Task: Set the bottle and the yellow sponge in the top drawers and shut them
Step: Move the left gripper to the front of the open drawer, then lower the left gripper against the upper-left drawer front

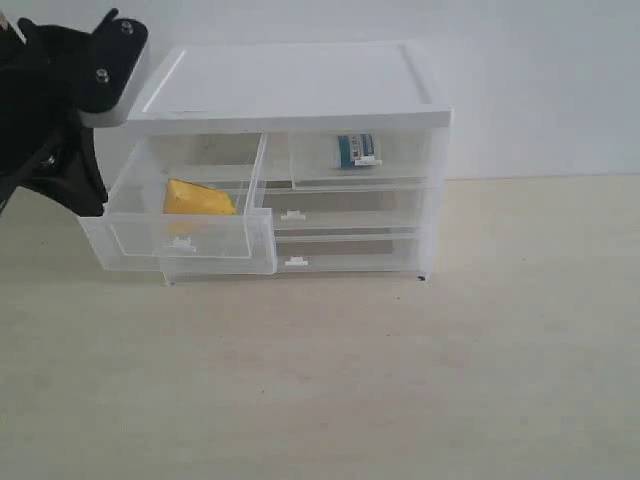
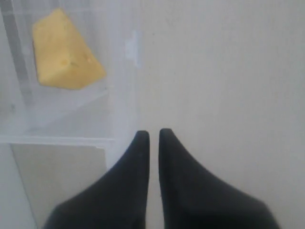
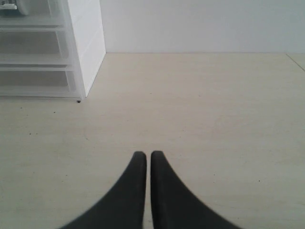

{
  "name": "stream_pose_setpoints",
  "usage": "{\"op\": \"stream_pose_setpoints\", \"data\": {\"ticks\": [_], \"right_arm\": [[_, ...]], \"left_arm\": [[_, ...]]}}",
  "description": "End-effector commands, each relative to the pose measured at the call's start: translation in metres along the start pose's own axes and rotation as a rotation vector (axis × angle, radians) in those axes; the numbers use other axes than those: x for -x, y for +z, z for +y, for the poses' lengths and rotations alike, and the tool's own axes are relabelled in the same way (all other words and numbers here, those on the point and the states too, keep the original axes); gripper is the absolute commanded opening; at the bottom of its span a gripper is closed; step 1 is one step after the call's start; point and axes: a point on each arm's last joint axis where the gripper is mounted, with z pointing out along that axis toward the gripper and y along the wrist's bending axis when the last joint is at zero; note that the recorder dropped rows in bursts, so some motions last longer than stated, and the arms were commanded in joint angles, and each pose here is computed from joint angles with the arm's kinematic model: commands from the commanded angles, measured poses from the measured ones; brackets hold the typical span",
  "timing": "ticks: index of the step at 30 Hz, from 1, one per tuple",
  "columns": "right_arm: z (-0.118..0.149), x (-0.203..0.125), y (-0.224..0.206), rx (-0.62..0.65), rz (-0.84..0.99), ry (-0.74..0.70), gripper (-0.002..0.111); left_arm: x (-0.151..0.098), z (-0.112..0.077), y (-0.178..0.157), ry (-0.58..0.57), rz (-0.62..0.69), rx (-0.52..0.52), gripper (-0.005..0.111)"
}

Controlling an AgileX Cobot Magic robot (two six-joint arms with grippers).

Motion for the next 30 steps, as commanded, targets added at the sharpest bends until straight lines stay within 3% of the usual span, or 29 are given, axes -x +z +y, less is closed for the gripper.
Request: {"op": "stream_pose_setpoints", "data": {"ticks": [1,3,8,14,30], "right_arm": [[0.0,-0.001,0.0,-0.001,-0.008,-0.002,0.001],[0.0,-0.001,0.0,-0.001,-0.008,-0.002,0.001],[0.0,-0.001,0.0,-0.001,-0.008,-0.002,0.001],[0.0,-0.001,0.0,-0.001,-0.008,-0.002,0.001],[0.0,-0.001,0.0,-0.001,-0.008,-0.002,0.001]], "left_arm": [[-0.003,0.007,0.02,0.066,0.062,-0.042,0.006],[0.0,0.009,0.024,0.054,0.032,-0.052,0.015],[0.006,0.014,0.025,0.077,-0.032,0.003,0.061],[0.008,0.019,0.026,0.102,-0.04,0.048,0.05],[0.009,0.029,0.064,0.097,-0.032,0.013,0.047]]}}
